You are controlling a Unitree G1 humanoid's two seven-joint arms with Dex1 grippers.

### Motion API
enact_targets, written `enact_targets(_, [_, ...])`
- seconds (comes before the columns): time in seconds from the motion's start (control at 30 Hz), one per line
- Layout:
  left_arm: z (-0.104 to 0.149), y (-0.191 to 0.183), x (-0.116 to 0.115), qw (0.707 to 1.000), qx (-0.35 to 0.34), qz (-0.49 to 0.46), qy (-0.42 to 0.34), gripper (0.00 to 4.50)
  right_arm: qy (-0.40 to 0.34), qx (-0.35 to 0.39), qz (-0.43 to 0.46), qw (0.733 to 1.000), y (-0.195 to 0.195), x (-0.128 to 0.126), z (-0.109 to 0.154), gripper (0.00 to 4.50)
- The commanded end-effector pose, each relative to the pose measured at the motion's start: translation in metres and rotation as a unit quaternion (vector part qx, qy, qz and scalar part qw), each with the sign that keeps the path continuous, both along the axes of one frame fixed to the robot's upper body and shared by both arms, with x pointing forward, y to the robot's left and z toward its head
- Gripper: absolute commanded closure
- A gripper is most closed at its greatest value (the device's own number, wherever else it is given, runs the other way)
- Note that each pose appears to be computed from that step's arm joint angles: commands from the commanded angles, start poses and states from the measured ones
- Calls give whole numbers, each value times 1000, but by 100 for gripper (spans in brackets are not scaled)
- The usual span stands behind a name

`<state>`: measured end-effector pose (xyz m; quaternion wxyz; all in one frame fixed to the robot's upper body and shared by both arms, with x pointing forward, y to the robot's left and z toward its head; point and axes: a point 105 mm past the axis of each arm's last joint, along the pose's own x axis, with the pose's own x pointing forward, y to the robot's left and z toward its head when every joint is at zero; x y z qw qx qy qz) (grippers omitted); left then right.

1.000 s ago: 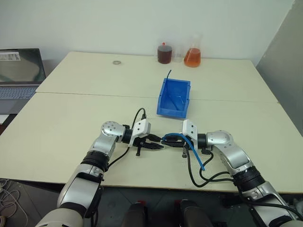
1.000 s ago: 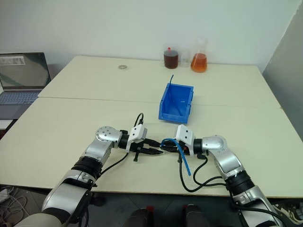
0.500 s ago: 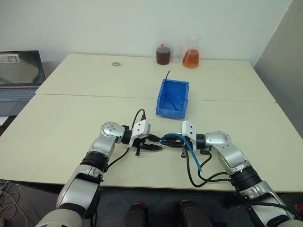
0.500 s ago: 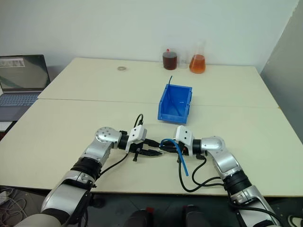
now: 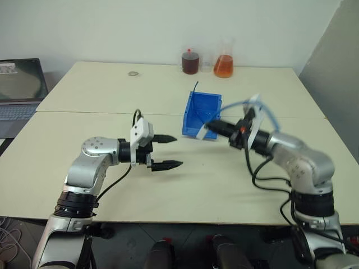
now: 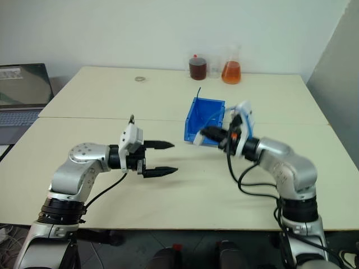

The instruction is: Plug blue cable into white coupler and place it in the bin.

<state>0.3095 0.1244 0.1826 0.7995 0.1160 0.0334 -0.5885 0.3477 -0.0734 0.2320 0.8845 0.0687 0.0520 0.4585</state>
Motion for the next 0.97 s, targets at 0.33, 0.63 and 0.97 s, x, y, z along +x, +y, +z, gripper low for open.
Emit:
enact_targets(0.33, [15, -8, 24, 981, -67, 176, -54, 0, 93, -60, -156, 981, -26, 115, -5, 399])
enact_targets(0.63, [13, -10, 20, 977, -86, 192, -42, 0, 73, -52, -190, 978, -35, 125, 7, 167])
enact_targets(0.97, [3, 13, 39, 957, -78, 280, -14, 0, 19, -52, -228, 972, -96, 99, 36, 51])
